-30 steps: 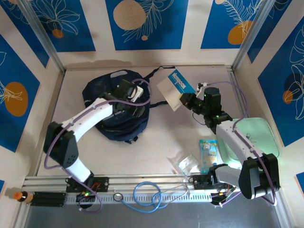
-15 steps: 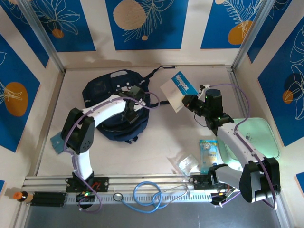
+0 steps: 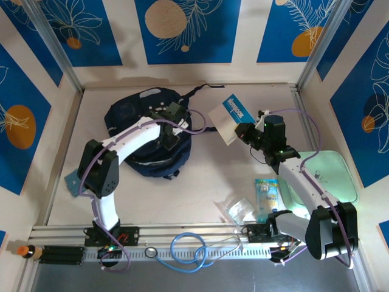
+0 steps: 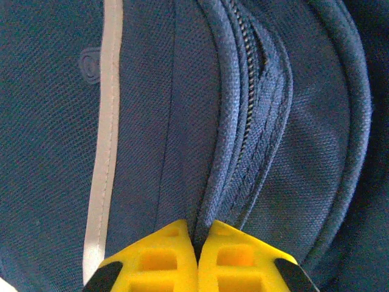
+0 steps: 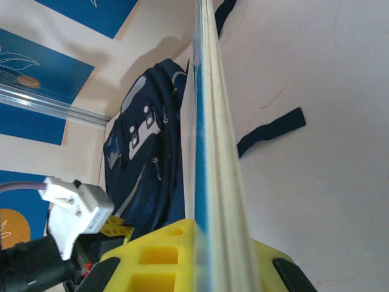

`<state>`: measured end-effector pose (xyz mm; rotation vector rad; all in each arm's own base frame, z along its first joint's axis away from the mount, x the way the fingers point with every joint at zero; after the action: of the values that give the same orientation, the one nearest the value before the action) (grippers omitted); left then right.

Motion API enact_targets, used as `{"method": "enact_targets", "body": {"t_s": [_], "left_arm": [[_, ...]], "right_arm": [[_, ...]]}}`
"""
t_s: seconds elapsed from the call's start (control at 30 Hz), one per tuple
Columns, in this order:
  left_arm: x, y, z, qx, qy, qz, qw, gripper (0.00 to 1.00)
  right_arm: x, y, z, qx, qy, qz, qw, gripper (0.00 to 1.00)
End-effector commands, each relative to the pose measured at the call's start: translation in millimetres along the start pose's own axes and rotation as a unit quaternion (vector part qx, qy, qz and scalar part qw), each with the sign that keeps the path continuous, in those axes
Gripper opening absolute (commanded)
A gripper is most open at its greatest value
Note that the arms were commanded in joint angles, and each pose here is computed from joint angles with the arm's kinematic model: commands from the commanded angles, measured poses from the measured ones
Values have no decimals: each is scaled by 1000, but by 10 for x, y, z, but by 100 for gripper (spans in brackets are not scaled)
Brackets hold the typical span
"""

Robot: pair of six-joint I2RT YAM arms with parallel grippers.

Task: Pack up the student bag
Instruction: Open the student bag at the top-center of the table, then place the book in the student bag.

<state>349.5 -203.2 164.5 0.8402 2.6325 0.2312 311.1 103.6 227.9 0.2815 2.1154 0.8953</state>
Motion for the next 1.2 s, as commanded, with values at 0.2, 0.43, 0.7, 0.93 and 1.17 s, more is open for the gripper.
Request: {"method": "enact_targets", "body": {"t_s": [0.2, 0.43, 0.7, 0.93, 1.17], "left_arm": [[-416, 362, -960, -24, -198, -113, 973, 0], [-545, 435, -1310, -8, -287, -146, 947, 0], [-678, 368, -1465, 40, -327, -152, 932, 0], [-769, 287, -1483, 80, -340, -156, 924, 0], [-854, 267, -1494, 95, -349, -165, 918, 0]], "right_arm": [[210, 31, -44, -55, 40, -16, 998, 0], [556, 183, 5, -148, 106, 15, 983, 0], [871, 463, 285, -174, 165, 33, 970, 0], [767, 699, 737, -167, 172, 46, 970, 0], [808, 802, 1473, -149, 202, 86, 964, 0]]}}
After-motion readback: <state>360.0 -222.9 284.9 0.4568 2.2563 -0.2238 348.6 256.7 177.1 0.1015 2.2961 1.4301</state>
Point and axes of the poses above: each hand's point on the last joint's axis, 136 mm out from that joint toward the fingers, its own z axis out along the fingers, its own y axis along the line the jaws close on, x = y × z, the point moved 5 cm from there along -z, back along the fingers, and after that the axes turned 9 degrees about -z, right-handed, at the moved point
